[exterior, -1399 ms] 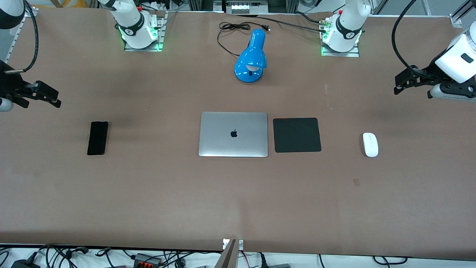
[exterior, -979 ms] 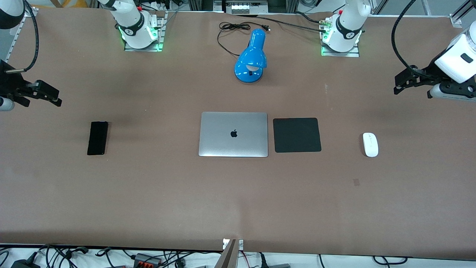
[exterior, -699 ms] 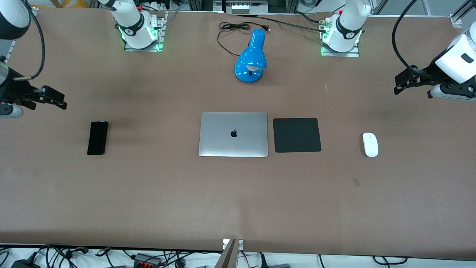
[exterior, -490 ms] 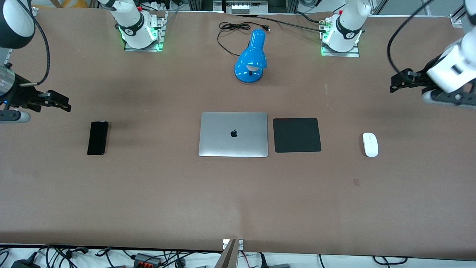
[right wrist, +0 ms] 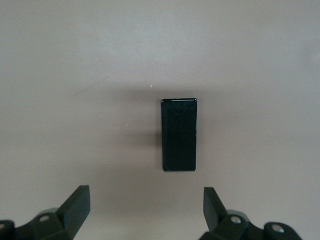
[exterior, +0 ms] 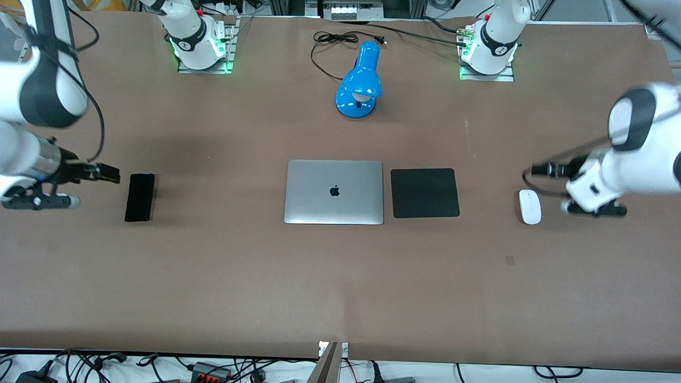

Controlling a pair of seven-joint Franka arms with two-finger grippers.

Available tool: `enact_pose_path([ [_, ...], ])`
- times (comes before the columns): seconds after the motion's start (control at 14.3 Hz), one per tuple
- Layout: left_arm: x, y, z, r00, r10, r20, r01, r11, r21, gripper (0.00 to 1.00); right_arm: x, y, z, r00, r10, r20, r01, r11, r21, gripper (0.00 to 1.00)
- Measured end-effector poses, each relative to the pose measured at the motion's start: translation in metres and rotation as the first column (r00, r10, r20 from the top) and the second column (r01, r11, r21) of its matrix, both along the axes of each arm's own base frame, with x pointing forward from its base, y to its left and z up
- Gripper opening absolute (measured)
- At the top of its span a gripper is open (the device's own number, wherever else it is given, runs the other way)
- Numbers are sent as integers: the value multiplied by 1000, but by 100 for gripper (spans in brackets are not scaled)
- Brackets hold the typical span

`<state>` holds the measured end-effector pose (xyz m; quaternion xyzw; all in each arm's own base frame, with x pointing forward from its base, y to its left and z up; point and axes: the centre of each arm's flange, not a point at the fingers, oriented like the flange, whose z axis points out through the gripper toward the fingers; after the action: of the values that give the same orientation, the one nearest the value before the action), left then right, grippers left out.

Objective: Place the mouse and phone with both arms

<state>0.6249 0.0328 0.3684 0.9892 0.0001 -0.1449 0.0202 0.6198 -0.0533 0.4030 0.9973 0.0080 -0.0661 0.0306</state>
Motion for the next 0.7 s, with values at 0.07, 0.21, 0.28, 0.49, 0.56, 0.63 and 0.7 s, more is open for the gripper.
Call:
enact_pose_path([
  [0.07, 8, 20, -26, 999, 22, 30, -22, 1000, 9, 100, 2, -9, -24, 1000, -11, -8, 11, 1000, 0, 100],
  [0.21, 6, 52, -73, 996, 41, 81, -44, 998, 35, 100, 6, -24, -69, 999, -31, -14, 31, 1000, 0, 100],
  [0.28, -1, 57, -95, 992, 42, 119, -47, 998, 40, 100, 8, -30, -89, 999, -38, -15, 38, 999, 0, 100],
  [0.49, -29, 46, -152, 968, 22, 250, -35, 998, 47, 100, 14, -37, -141, 999, -42, -8, 42, 999, -1, 100],
  [0.56, -38, 41, -164, 963, 15, 269, -29, 998, 47, 100, 16, -37, -157, 999, -40, -7, 40, 999, 0, 100],
  [0.63, -44, 38, -170, 962, 12, 273, -25, 999, 46, 100, 16, -38, -171, 999, -39, -4, 39, 999, 0, 100],
  [0.7, -47, 37, -173, 962, 11, 272, -24, 999, 46, 100, 14, -41, -184, 999, -42, -3, 42, 999, 0, 100],
])
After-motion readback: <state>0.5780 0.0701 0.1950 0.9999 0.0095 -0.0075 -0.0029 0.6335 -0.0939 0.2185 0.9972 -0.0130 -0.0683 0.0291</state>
